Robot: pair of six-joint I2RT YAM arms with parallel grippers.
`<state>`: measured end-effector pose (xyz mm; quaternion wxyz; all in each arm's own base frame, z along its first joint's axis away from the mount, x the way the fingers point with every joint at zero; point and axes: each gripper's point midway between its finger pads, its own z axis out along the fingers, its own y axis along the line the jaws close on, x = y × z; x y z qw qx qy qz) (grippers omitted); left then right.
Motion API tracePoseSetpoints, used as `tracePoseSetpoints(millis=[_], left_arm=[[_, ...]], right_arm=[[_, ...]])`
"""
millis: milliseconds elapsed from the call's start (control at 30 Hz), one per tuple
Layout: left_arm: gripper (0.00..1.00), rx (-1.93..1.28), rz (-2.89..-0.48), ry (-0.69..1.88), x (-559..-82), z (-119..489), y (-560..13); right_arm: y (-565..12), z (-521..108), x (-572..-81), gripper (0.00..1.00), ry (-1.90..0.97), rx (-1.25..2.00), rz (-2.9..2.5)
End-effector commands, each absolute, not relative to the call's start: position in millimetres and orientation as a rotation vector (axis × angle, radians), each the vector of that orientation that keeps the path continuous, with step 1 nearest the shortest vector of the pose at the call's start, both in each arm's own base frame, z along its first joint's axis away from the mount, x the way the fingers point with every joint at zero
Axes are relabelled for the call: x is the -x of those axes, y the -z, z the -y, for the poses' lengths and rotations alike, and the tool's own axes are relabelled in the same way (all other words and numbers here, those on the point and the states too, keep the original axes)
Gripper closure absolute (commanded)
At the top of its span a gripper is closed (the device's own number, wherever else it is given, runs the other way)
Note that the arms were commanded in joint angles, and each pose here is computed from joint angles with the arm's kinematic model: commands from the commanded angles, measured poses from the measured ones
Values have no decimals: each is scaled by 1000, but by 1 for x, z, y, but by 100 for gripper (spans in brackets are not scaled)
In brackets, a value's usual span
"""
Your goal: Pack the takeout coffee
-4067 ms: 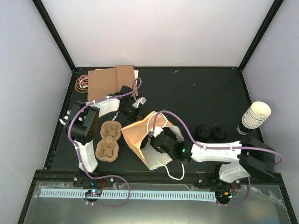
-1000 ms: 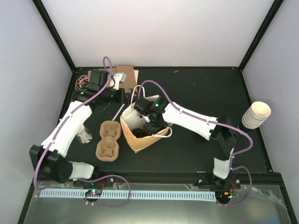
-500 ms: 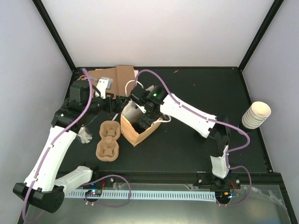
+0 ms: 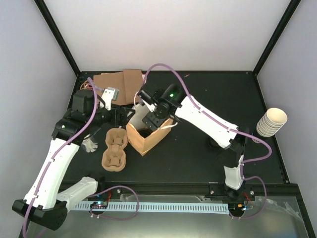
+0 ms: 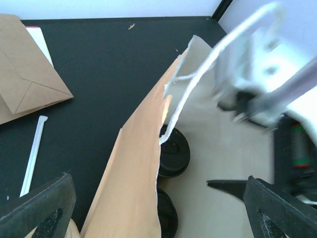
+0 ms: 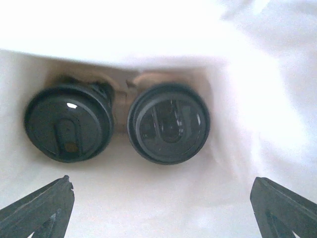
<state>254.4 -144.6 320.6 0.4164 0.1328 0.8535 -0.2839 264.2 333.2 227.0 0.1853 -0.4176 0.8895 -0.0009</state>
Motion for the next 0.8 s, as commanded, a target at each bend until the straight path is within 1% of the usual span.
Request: tracePoseSetpoints(millis=[0, 100, 233, 300, 433, 533, 667, 700, 767], left_arm=[[7, -414, -2146, 719, -252, 149, -325], [12, -447, -2180, 693, -258, 150, -316], [23, -423, -2229, 628, -270, 145, -307], [25, -413, -2228, 613, -275, 144, -306], [28, -368, -2251, 505, -289, 132, -303], [31, -386, -2269, 511, -293, 135, -299], [46, -423, -2299, 539, -299, 142, -291], [49, -425, -2306, 540, -301, 143, -289], [51, -433, -2319, 550, -304, 146, -285]], right_arm=[[-284, -333, -266, 1, -99, 1084, -2401], [-294, -333, -266, 1, -117, 1070, -2376], [-315, -332, -269, 2, -145, 1015, -2327], [-332, -331, -271, 2, -175, 973, -2280], [-371, -322, -276, 2, -213, 847, -2169], [-398, -302, -282, 2, -194, 698, -2087], [-432, -266, -282, 0, -192, 501, -1960], [-439, -257, -279, 0, -204, 466, -1927], [-449, -241, -273, 1, -225, 404, -1873]])
